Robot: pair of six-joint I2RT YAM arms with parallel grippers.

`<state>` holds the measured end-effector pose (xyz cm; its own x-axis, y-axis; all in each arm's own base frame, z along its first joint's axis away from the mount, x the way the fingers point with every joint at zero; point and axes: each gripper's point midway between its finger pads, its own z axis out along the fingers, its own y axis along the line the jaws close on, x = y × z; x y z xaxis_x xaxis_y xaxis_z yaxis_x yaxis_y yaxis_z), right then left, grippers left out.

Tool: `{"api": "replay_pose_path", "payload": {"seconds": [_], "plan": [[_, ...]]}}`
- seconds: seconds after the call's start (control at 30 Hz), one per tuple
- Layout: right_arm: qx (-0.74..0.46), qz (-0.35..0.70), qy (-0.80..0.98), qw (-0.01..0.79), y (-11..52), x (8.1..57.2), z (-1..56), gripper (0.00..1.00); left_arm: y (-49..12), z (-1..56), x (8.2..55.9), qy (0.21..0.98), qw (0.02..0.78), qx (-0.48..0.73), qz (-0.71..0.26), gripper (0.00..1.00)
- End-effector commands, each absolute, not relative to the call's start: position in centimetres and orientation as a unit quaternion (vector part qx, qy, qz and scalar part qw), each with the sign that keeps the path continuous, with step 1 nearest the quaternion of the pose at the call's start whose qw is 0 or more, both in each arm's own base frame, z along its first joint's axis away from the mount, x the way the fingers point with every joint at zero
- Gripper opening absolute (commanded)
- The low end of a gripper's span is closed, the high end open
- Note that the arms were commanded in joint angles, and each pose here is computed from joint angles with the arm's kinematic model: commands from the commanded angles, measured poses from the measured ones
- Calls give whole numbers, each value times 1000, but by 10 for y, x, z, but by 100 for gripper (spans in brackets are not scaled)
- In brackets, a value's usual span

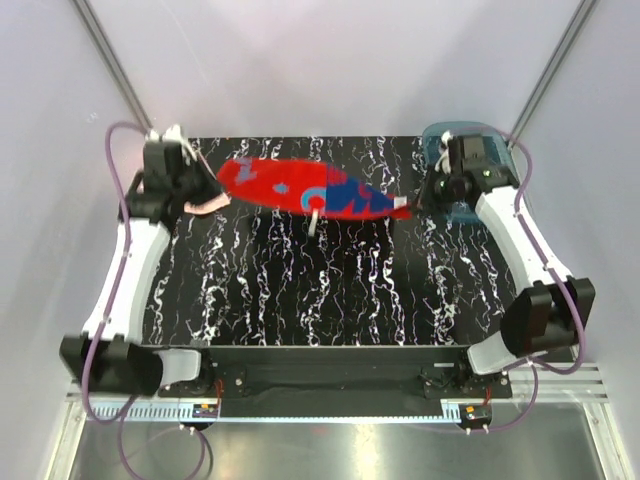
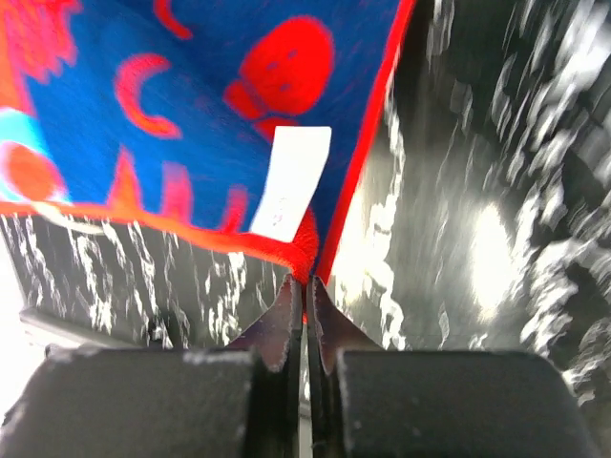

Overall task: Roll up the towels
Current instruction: Flatten the towel

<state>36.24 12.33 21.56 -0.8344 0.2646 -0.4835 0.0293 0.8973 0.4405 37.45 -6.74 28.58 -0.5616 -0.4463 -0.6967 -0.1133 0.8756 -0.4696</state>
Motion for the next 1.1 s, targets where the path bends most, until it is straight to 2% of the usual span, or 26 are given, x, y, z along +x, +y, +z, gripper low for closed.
{"api": "replay_pose_path", "payload": {"seconds": [0.0,0.03,0.07,0.17,0.27,0.33,0.4,0.43,0.47,0.5,0.53,0.67,0.8,1.07], "plan": [[104,265,929,238,143,331,184,0,-72,222,330,883,390,-169,-198,0],[115,260,936,208,141,314,157,0,-72,215,317,882,388,-172,-202,0],[127,262,937,195,142,306,148,0,-71,180,300,898,352,-179,-193,0],[143,257,944,152,140,278,119,0,-71,135,263,914,302,-193,-188,0],[165,248,947,123,137,258,103,0,-73,112,237,920,274,-203,-192,3],[174,251,946,109,138,245,97,0,-75,112,227,917,273,-217,-195,21],[184,250,945,100,139,237,93,32,-77,119,224,912,274,-226,-204,32],[187,247,946,93,139,231,88,73,-77,122,223,909,278,-230,-208,63],[188,249,946,91,140,228,87,100,-78,124,223,908,280,-230,-210,72],[187,250,945,93,140,225,88,100,-77,123,222,909,278,-232,-209,81],[188,248,946,90,140,220,86,100,-78,121,220,910,272,-234,-209,99],[197,237,946,104,138,208,89,100,-82,106,206,906,248,-262,-220,99],[208,227,945,109,141,192,84,100,-79,102,200,890,259,-304,-219,99],[207,180,958,89,152,178,47,100,-77,72,195,888,238,-341,-197,99]]}}
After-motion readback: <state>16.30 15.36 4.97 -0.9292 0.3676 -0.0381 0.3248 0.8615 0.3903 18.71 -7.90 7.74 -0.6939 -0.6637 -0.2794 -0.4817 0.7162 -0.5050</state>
